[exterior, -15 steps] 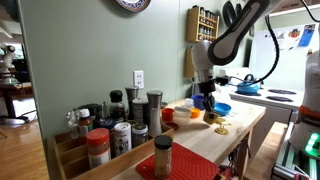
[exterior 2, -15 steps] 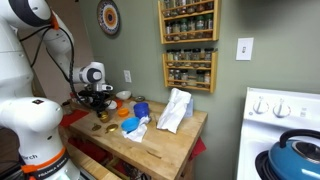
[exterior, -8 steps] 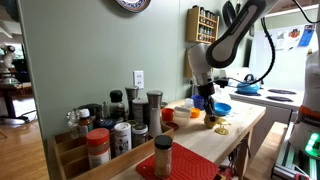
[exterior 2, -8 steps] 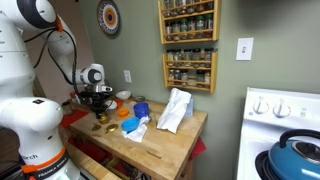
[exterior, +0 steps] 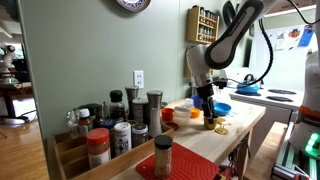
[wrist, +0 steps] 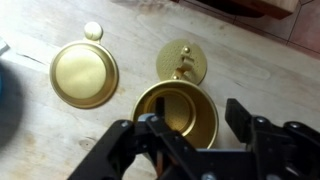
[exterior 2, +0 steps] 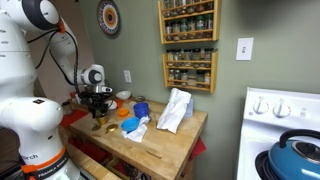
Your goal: Pick up the gold lid from the table and put it on the gold cup
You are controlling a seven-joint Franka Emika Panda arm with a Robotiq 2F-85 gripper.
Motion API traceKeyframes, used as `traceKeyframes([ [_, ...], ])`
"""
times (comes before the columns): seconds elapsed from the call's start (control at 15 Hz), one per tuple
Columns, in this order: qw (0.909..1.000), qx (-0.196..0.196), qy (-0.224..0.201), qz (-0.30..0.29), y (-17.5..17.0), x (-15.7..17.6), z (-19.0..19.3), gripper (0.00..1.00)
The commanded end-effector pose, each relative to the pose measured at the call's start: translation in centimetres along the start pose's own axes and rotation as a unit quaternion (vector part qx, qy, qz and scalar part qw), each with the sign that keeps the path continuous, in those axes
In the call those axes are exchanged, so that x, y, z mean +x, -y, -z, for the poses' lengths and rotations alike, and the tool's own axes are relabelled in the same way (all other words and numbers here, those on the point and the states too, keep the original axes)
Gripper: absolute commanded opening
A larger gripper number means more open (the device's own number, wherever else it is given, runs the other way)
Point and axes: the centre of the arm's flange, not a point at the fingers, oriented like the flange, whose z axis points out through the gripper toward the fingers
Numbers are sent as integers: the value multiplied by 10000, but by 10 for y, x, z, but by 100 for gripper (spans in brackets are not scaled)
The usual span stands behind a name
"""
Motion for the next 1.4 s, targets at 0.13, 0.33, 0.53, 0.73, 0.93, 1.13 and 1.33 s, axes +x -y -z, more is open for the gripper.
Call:
traceKeyframes([
  [0.13,9998,-143,-125,-81,-1,8,6,100],
  [0.33,9996,-141,-189,-170,-5,10,11,93],
  [0.53,9995,-125,-194,-205,-8,12,12,58],
  [0.73,9994,-120,-201,-241,-9,12,11,35],
  [0.93,9992,-99,-227,-304,-12,12,12,13],
  [1.13,9990,-86,-252,-367,-15,12,13,0],
  [1.33,9980,-4,-390,-499,-20,14,19,1],
])
